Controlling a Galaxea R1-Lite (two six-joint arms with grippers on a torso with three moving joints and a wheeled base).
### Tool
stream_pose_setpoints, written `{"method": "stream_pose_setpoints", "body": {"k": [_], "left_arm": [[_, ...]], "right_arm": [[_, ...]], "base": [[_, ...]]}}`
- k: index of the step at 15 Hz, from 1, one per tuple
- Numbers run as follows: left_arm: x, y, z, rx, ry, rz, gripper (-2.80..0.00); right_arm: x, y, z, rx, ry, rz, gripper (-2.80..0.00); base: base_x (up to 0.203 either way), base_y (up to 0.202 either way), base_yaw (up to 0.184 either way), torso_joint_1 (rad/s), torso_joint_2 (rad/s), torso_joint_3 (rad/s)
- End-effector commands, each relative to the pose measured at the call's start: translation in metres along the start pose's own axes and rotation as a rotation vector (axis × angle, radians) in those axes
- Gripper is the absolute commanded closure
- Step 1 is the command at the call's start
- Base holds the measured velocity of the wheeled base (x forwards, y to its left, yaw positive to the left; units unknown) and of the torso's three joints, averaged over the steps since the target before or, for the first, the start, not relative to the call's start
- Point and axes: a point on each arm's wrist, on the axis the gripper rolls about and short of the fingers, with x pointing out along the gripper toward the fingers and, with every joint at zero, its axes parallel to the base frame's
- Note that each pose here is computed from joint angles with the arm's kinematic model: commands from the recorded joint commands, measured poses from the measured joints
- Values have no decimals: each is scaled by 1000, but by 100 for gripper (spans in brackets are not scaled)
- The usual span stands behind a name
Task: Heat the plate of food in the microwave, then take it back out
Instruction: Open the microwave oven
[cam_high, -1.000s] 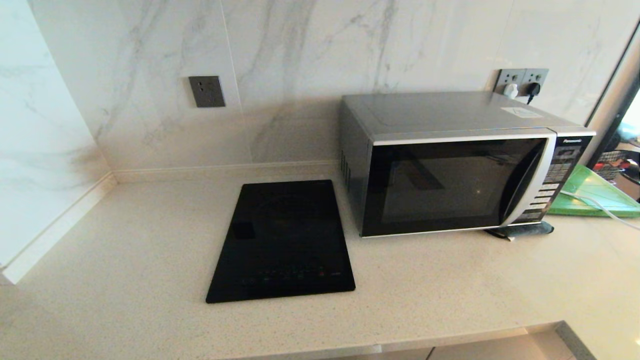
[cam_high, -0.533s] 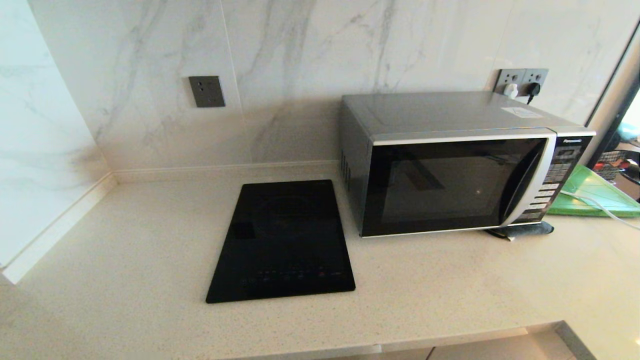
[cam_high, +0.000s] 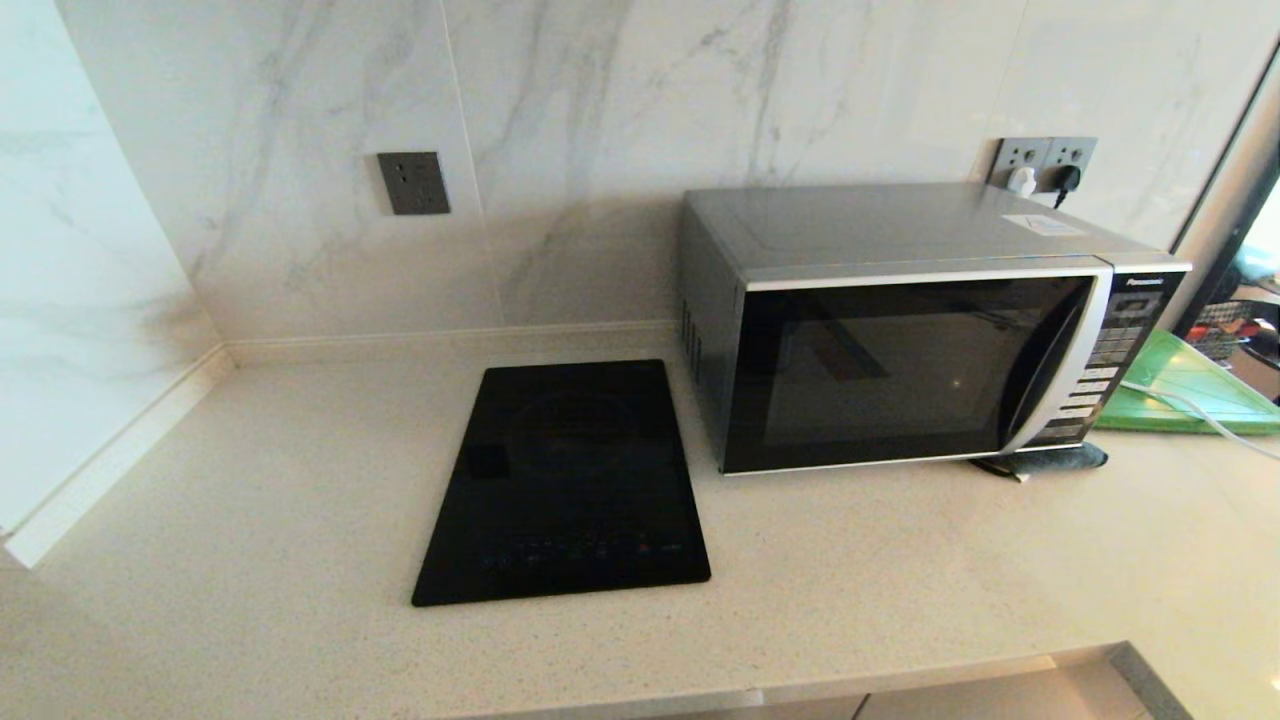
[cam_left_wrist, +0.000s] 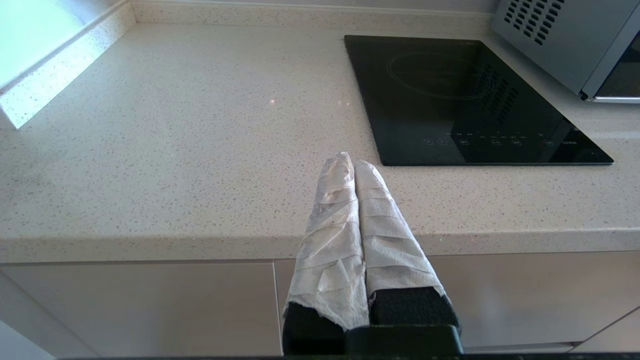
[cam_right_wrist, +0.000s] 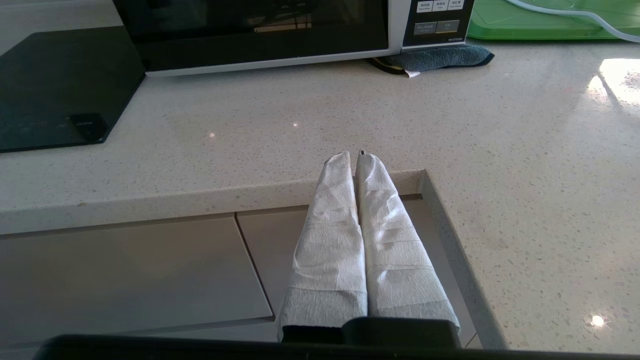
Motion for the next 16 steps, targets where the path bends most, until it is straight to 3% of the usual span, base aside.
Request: {"method": "stream_pose_setpoints", "body": {"k": [1, 16], "left_arm": [[0, 0, 0, -1, 1, 1, 0], [0, 0, 0, -1, 1, 1, 0]], "right_arm": [[0, 0, 0, 0, 3, 0, 0], [0, 0, 0, 0, 3, 0, 0]], "base": [[0, 0, 0, 0, 0, 0], [0, 0, 0, 0, 0, 0]]}}
